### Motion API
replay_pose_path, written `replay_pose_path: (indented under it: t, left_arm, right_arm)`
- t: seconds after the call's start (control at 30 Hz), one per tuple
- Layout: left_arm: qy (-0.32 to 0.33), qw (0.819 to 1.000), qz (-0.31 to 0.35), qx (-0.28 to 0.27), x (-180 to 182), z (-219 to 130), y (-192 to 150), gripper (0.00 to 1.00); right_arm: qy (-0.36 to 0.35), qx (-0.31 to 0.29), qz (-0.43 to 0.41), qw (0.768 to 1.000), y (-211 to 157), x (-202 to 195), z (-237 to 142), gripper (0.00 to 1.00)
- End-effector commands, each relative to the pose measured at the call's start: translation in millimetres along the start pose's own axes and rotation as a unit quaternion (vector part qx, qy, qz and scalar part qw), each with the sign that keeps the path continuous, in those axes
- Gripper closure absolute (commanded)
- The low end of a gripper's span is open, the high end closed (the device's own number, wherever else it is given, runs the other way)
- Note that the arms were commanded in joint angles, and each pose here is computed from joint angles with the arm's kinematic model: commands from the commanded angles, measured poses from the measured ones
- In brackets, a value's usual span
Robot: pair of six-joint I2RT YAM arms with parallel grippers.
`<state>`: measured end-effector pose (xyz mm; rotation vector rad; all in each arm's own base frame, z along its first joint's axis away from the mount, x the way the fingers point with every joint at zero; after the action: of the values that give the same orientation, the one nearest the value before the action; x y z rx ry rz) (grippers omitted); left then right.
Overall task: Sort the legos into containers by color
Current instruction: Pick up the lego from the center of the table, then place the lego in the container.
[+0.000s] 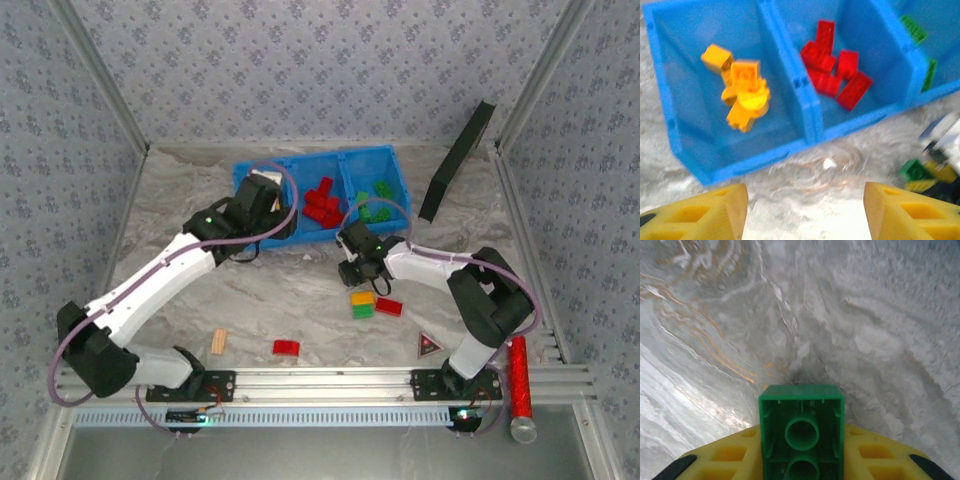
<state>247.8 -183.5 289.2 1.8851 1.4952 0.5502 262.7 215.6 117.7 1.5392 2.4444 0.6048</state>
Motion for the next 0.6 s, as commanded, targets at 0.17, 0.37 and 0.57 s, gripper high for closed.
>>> replay_pose_path:
  t: [0.17, 0.37, 0.57]
  left_arm:
    - [0.021, 0.999, 0.013, 0.041, 22.4, -12.1, -50.5, 0.36]
    - [0.025, 0.999, 0.005, 0.041, 29.8, -12.9, -68.8, 0.35]
    - [0.001, 0.997, 0.039, 0.06, 18.2, -0.6, -82.1, 0.34]
  right_arm:
    - [-0.036, -0.087, -0.004, 0.996, 45.5, -30.7, -72.4, 0.73]
    - [-0.066, -0.149, 0.015, 0.987, 80.2, -68.8, -102.2, 0.73]
    - [-0.08, -0.187, 0.022, 0.979, 115.5, -94.8, -111.7, 0.74]
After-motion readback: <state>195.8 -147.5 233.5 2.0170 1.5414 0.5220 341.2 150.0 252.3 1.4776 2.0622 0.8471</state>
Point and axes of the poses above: each hand's point on the last joint's axis, 136 mm out from that joint toward the fingers, its own z axis out along the fingers, its own x axis along the line the jaws close on, y = z × x, the point moved 8 cm from there along -z, back along the fingers, and after that the axes turned 2 degrees about z, right-handed, at the moved point
